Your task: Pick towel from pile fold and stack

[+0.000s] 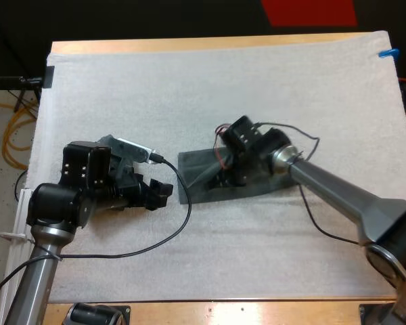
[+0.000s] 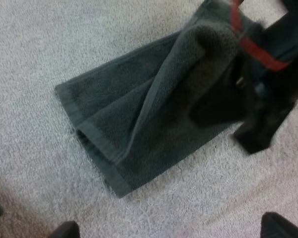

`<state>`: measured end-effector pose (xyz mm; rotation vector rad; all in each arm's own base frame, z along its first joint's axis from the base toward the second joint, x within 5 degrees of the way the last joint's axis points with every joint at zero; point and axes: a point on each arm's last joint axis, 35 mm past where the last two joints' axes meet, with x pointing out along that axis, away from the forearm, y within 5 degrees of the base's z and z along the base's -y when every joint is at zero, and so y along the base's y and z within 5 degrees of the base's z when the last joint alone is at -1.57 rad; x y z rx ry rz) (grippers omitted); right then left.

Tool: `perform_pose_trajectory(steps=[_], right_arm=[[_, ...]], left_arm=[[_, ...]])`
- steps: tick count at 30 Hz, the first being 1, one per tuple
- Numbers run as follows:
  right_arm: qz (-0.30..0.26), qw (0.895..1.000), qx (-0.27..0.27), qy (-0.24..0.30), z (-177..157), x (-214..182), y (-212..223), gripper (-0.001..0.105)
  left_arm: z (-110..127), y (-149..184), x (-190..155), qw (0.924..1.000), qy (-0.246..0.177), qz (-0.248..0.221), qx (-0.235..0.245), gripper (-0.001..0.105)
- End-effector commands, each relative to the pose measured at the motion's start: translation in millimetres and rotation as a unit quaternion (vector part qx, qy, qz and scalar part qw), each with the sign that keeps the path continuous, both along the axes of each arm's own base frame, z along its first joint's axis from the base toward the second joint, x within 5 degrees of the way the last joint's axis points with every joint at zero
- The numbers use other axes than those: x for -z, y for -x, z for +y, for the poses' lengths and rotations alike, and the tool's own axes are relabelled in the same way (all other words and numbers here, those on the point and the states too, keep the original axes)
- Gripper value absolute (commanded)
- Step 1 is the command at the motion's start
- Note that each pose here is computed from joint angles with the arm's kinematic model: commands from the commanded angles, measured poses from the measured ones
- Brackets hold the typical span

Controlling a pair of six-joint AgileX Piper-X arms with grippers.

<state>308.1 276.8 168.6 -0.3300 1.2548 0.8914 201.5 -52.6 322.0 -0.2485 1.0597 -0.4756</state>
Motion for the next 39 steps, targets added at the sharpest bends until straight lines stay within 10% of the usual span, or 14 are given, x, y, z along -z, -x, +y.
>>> perform_pose_trajectory(steps=[1,10,22,30,39], right_arm=[[0.001,1.000,-0.004,-0.005,4.1,2.5,-0.2,0.000],[-0.018,0.997,0.061,-0.047,23.7,25.5,-25.1,0.000],[-0.197,0.952,0.181,-0.151,17.2,-53.4,-79.2,0.002],[-0.224,0.936,0.219,-0.159,-58.2,-120.1,-93.1,0.078],[-0.176,0.948,0.264,-0.036,-169.9,-135.9,-91.0,0.074]], left_arm=[[-0.7,2.1,-1.1,1.0000,0.004,0.002,0.001,0.069],[-0.8,1.7,-1.4,1.0000,0.004,0.000,0.001,0.069],[-0.8,1.7,-1.4,1.0000,0.004,0.000,0.001,0.069],[-0.9,1.1,-1.8,1.0000,0.005,-0.003,0.001,0.069],[-0.9,1.1,-1.8,1.0000,0.006,-0.001,-0.001,0.069]])
